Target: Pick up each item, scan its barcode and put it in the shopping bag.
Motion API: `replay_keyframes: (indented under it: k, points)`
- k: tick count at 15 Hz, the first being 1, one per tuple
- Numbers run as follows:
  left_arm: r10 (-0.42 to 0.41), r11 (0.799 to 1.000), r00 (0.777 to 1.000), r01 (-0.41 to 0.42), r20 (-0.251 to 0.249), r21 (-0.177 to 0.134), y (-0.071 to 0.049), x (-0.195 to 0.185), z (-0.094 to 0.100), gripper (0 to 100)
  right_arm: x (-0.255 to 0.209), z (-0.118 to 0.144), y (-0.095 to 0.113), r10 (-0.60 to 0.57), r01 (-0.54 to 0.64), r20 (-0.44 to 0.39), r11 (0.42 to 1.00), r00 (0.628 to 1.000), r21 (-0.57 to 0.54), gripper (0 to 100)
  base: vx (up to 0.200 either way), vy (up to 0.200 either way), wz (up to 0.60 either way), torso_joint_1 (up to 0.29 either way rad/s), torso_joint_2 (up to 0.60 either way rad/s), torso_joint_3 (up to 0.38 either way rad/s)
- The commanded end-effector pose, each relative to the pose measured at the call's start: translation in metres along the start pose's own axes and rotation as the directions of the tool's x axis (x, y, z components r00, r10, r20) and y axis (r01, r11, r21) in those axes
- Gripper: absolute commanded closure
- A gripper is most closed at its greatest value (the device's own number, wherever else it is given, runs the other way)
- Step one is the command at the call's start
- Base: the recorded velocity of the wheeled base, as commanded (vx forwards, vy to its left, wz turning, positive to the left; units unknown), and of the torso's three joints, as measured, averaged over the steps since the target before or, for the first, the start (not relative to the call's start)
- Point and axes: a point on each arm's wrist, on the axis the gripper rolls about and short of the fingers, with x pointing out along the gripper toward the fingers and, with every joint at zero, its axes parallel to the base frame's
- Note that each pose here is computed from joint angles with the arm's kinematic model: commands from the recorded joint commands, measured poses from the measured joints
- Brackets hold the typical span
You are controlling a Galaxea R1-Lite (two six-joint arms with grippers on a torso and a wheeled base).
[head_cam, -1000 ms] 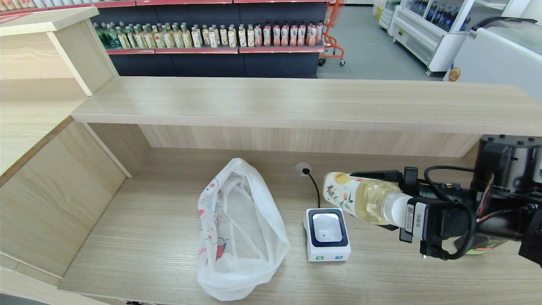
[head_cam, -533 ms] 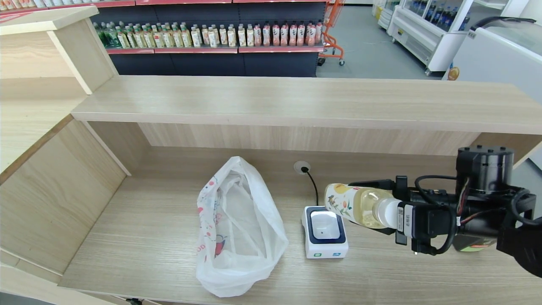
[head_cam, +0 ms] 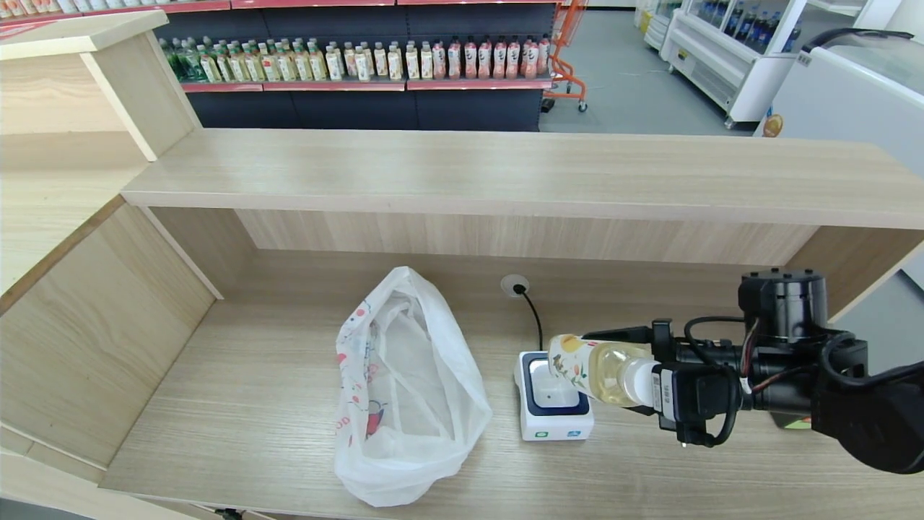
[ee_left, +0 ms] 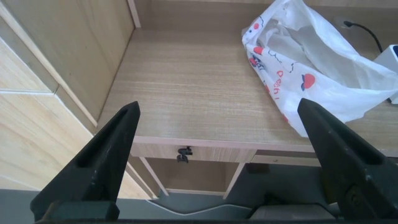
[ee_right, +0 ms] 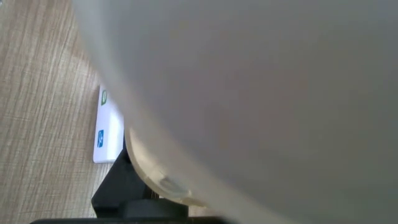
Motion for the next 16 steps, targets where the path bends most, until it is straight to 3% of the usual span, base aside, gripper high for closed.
replay_keyframes:
  k: [1, 16]
  points:
    - [0.0, 1.0, 1.0, 0.0, 0.0, 0.0, 0.0, 0.0, 0.0, 0, 0.002, -0.003, 0.002, 0.008, -0.008, -0.005, 1.0, 1.0, 0.002, 100, 0.0, 0.0, 0.0, 0.0, 0.0, 0.0]
    - [0.0, 1.0, 1.0, 0.0, 0.0, 0.002, 0.0, 0.0, 0.0, 0, 0.022, -0.009, 0.008, -0.018, 0.017, -0.009, 0.988, 1.0, -0.156, 100, 0.0, 0.0, 0.0, 0.0, 0.0, 0.0]
